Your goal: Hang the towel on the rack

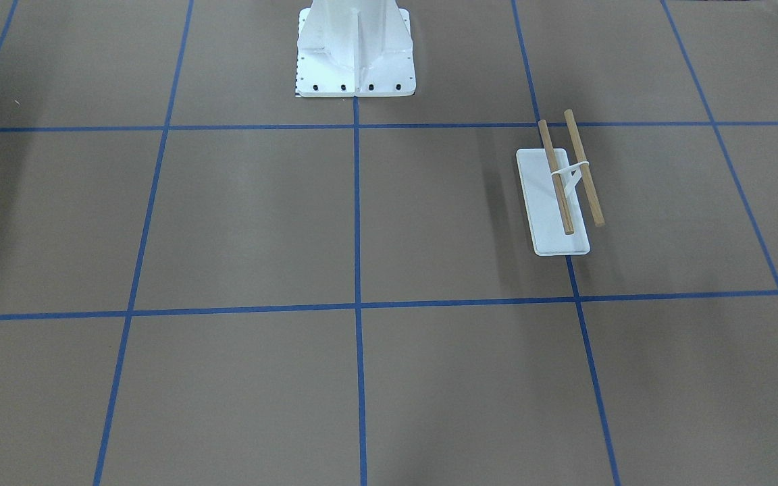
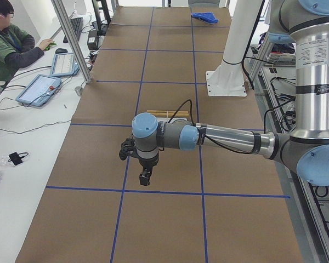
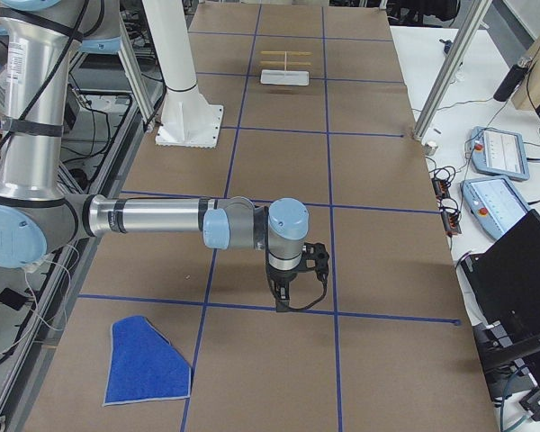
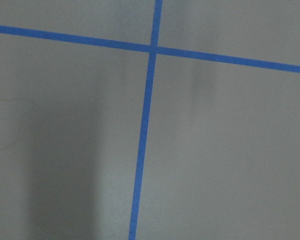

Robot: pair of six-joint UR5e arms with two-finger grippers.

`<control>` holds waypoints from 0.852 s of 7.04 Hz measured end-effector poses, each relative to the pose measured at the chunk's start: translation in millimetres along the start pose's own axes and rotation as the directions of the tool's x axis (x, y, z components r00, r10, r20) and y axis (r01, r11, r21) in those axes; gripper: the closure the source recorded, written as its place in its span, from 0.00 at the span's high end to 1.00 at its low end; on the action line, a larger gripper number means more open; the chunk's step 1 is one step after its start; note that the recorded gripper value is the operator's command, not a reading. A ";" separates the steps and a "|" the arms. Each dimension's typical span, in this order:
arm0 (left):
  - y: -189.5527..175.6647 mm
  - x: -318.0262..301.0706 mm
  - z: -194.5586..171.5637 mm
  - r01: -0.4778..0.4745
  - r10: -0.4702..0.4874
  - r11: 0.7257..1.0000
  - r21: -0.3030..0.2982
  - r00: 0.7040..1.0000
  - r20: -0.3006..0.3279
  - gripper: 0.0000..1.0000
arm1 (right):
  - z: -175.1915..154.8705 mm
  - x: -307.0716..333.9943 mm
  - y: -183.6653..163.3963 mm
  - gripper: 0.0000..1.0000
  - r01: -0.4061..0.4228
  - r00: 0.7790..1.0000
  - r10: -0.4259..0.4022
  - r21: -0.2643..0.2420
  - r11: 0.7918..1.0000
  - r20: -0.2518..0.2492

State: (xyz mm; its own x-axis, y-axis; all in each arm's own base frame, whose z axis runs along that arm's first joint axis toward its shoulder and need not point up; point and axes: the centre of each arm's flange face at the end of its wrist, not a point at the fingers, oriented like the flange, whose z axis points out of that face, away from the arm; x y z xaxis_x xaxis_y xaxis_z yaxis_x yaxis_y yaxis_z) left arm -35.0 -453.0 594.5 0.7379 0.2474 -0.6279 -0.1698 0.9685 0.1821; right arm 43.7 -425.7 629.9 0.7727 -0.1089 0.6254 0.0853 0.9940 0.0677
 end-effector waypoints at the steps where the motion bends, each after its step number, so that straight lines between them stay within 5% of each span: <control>1: -2.4 4.3 -6.1 -0.009 0.009 1.000 0.012 1.000 0.005 0.99 | -14.4 -11.5 -4.9 1.00 0.025 1.000 -0.025 0.030 0.999 -0.004; 3: -16.4 16.3 -22.8 -0.035 0.034 0.998 0.046 0.999 0.014 0.99 | -57.1 -43.7 -23.7 1.00 0.090 0.996 -0.087 0.120 0.989 -0.027; 6: -36.5 25.8 -37.5 -0.061 0.060 0.995 0.080 0.998 0.020 0.99 | -63.5 -46.1 5.7 1.00 0.111 0.993 -0.106 0.125 0.986 -0.045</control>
State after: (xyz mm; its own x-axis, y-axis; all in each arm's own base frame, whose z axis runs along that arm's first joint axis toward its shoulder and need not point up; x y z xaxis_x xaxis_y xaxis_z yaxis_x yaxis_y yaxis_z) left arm -34.3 -480.9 543.4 0.7392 0.3045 -0.6007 -0.1622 0.9462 0.2799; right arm 48.6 -415.1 552.1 0.7868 -0.2140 0.5788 0.0912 0.9680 0.2339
